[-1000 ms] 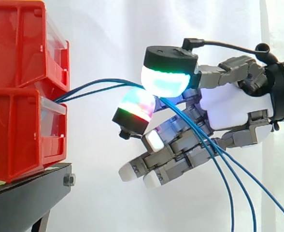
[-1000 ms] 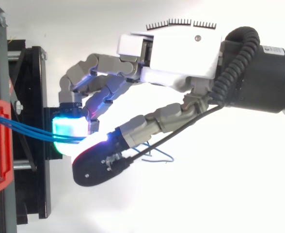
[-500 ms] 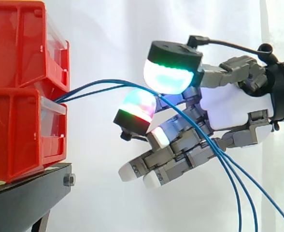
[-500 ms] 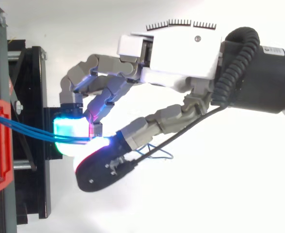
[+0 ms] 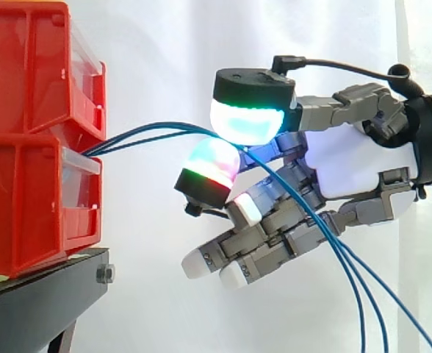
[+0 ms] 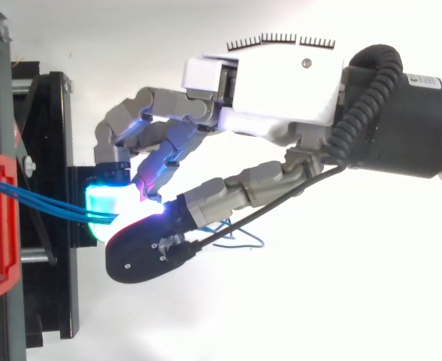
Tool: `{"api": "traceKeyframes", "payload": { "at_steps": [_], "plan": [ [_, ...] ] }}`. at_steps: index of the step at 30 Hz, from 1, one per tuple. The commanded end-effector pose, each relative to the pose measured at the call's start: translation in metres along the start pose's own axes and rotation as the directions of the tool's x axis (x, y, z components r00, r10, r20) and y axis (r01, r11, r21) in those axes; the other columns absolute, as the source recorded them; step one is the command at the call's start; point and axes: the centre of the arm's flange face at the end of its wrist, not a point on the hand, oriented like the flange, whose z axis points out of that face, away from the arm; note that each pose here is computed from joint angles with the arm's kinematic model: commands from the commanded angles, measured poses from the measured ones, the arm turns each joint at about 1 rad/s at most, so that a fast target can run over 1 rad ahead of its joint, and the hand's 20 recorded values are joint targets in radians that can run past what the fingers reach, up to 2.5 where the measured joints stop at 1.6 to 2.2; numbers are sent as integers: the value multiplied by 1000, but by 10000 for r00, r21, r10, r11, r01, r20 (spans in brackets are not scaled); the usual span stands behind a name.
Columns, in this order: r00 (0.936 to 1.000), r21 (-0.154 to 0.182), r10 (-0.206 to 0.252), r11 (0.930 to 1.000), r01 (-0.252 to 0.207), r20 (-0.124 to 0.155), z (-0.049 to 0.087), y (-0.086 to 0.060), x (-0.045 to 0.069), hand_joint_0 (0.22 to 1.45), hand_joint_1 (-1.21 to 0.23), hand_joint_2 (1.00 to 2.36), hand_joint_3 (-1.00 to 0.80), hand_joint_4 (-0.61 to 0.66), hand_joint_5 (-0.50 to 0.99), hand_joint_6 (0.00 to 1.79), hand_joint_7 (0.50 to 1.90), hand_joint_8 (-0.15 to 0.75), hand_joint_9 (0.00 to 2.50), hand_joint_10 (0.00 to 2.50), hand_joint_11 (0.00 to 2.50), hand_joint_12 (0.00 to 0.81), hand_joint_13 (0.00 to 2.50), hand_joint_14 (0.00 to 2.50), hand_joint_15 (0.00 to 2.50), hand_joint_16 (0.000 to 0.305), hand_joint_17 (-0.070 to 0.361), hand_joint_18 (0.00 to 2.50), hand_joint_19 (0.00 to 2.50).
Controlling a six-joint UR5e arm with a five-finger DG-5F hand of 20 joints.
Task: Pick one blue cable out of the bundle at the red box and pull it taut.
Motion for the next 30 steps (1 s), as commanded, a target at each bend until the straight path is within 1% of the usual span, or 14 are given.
{"api": "traceKeyframes", "payload": {
  "at_steps": [1,3,5,8,11,14,16,17,18,19,22,24,28,30],
  "plan": [
    [10000,3,5,10000,-5,0,0,-1,0,665,-875,1017,-201,66,-141,917,1154,338,858,17,804,332,429,6,155,47,107,381,169],
    [10000,3,5,10000,-5,0,0,-1,0,697,-915,1015,-262,44,-145,916,1143,331,846,16,802,333,429,6,147,47,107,388,144],
    [10000,-27,12,10000,-12,2,0,0,0,735,-950,1012,-323,12,-146,914,1170,323,828,17,782,331,423,5,138,47,107,388,123],
    [10000,-27,12,10000,-12,2,0,0,0,761,-964,1007,-410,-16,-150,910,1164,312,816,17,775,328,414,5,126,48,107,393,100],
    [10000,-41,16,10000,-16,3,0,1,0,790,-968,1000,-500,-13,-154,906,1172,310,808,17,765,326,406,5,118,48,108,392,90],
    [10000,-41,16,10000,-16,3,0,1,0,784,-977,1000,-500,33,-158,907,1204,306,806,17,755,326,406,4,112,48,108,403,77],
    [10000,-41,16,10000,-16,3,0,1,0,749,-979,1000,-500,70,-158,909,1151,305,805,16,764,325,403,5,114,48,108,403,89],
    [10000,-41,16,10000,-16,3,0,1,0,681,-979,1000,-500,114,-154,906,1068,304,805,16,759,324,398,5,127,48,108,395,114],
    [10000,-41,16,10000,-16,3,0,1,0,654,-979,1000,-500,121,-153,904,1069,307,812,14,761,325,396,5,130,48,109,390,126],
    [10000,-27,12,10000,-12,2,0,0,0,594,-964,1000,-500,128,-151,902,1076,310,812,14,769,327,396,5,137,49,109,389,142],
    [10000,-41,16,10000,-16,3,0,1,0,482,-867,1000,-500,153,-145,894,1075,343,837,14,754,354,392,5,149,54,122,383,172],
    [10000,-41,16,10000,-16,3,0,1,0,458,-826,1000,-500,152,-143,892,1043,350,842,16,749,364,398,5,151,56,127,389,182],
    [10000,3,5,10000,-5,0,0,0,0,431,-796,1000,-500,165,-140,841,971,360,827,14,714,377,376,5,152,59,133,365,185],
    [10000,-41,16,10000,-16,3,0,1,0,433,-727,1000,-500,157,-139,834,972,358,823,14,705,376,368,5,151,59,134,353,197]
  ]
}}
